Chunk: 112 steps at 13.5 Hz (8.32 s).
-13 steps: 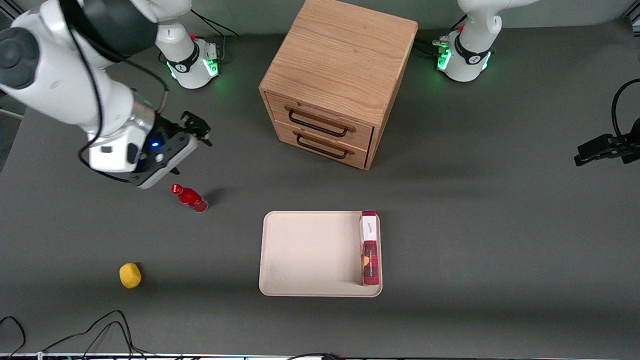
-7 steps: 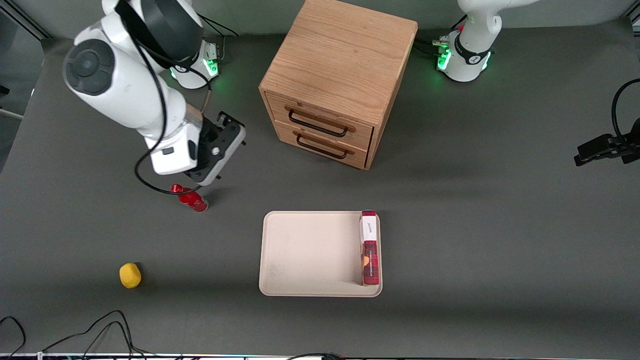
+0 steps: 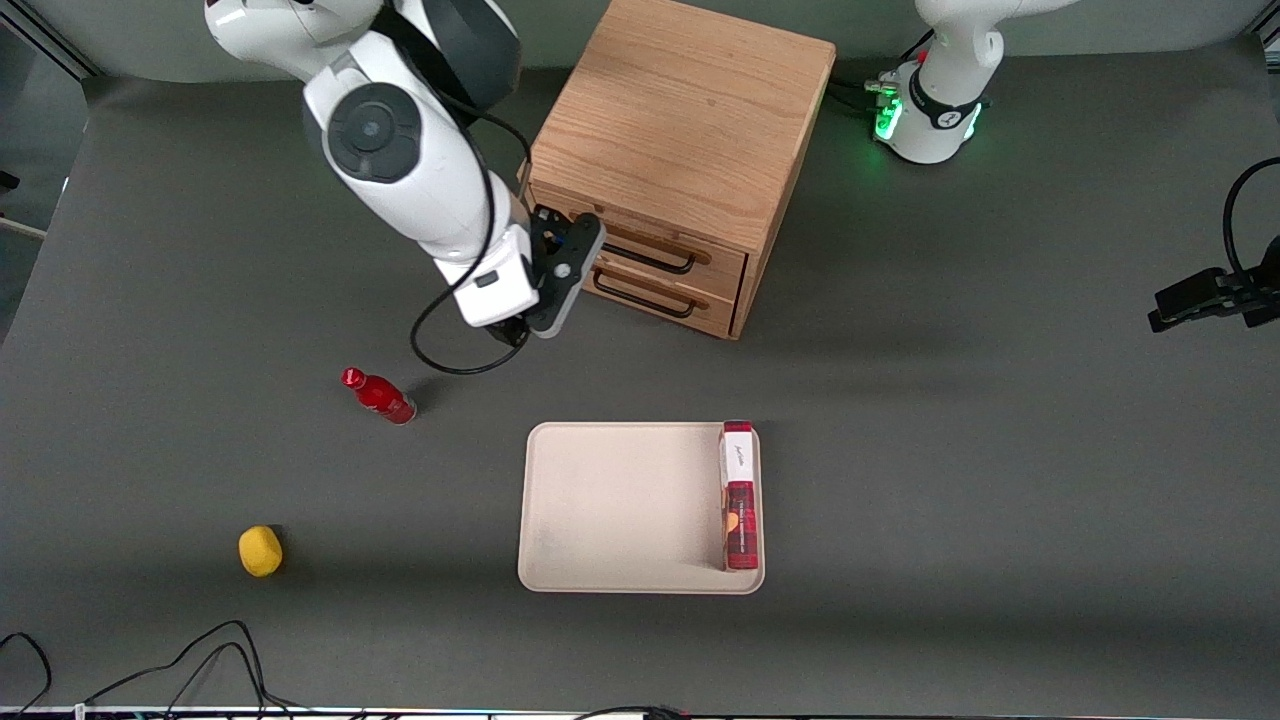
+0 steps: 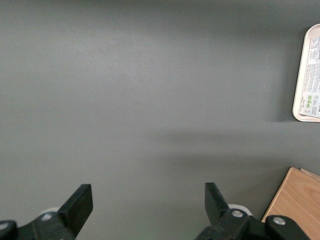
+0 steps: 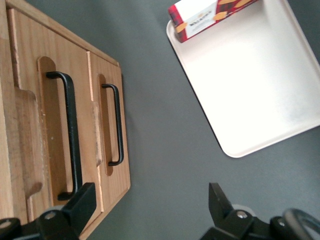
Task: Open upper drawer
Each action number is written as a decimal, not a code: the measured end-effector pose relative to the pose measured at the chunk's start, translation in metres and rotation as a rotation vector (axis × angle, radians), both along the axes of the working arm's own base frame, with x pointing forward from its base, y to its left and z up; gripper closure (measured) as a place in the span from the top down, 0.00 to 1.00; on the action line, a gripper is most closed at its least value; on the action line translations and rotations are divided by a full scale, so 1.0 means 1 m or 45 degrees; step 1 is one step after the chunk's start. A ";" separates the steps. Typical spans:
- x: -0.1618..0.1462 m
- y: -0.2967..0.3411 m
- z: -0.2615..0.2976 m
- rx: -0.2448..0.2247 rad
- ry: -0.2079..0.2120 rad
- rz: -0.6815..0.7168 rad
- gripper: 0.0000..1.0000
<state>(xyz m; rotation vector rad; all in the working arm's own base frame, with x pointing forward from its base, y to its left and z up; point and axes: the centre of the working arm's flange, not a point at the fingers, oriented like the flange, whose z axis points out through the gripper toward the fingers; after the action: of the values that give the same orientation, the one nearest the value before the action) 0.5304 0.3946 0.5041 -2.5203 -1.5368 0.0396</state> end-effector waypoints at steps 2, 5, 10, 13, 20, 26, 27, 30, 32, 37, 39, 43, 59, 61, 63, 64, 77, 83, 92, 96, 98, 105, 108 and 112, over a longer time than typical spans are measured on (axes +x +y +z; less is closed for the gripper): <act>-0.006 0.018 -0.013 0.003 0.003 0.033 1.00; -0.016 0.037 -0.029 0.005 0.007 0.069 1.00; -0.019 0.042 -0.048 -0.007 0.030 0.077 1.00; -0.022 0.047 -0.055 -0.009 0.046 0.089 1.00; -0.035 0.063 -0.072 0.017 0.111 0.066 1.00; -0.037 0.063 -0.085 0.029 0.129 0.039 1.00; -0.037 0.064 -0.087 0.035 0.131 0.034 1.00; -0.038 0.064 -0.090 0.041 0.136 0.030 1.00; -0.038 0.065 -0.093 0.048 0.134 0.026 1.00; -0.038 0.069 -0.108 0.050 0.146 0.022 1.00; -0.037 0.068 -0.109 0.051 0.146 0.021 1.00; -0.034 0.066 -0.109 0.054 0.139 0.011 1.00; -0.006 0.052 -0.115 0.065 0.100 -0.032 1.00; -0.002 0.050 -0.116 0.068 0.097 -0.030 1.00; 0.002 0.045 -0.116 0.071 0.094 -0.027 1.00; 0.004 0.044 -0.116 0.072 0.092 -0.020 1.00; 0.028 0.029 -0.121 0.092 0.065 0.018 1.00; 0.045 0.022 -0.120 0.094 0.041 -0.006 1.00; 0.061 0.013 -0.125 0.055 0.007 -0.011 1.00; 0.075 0.001 -0.126 0.062 0.001 -0.042 1.00; 0.080 -0.003 -0.127 0.058 -0.002 -0.049 1.00; 0.091 -0.010 -0.127 0.025 -0.045 -0.044 1.00; 0.095 -0.017 -0.125 0.011 -0.046 -0.054 1.00; 0.104 -0.030 -0.119 -0.022 -0.041 -0.060 1.00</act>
<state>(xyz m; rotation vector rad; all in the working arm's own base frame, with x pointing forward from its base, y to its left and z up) 0.6343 0.3648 0.3855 -2.5816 -1.4946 0.0062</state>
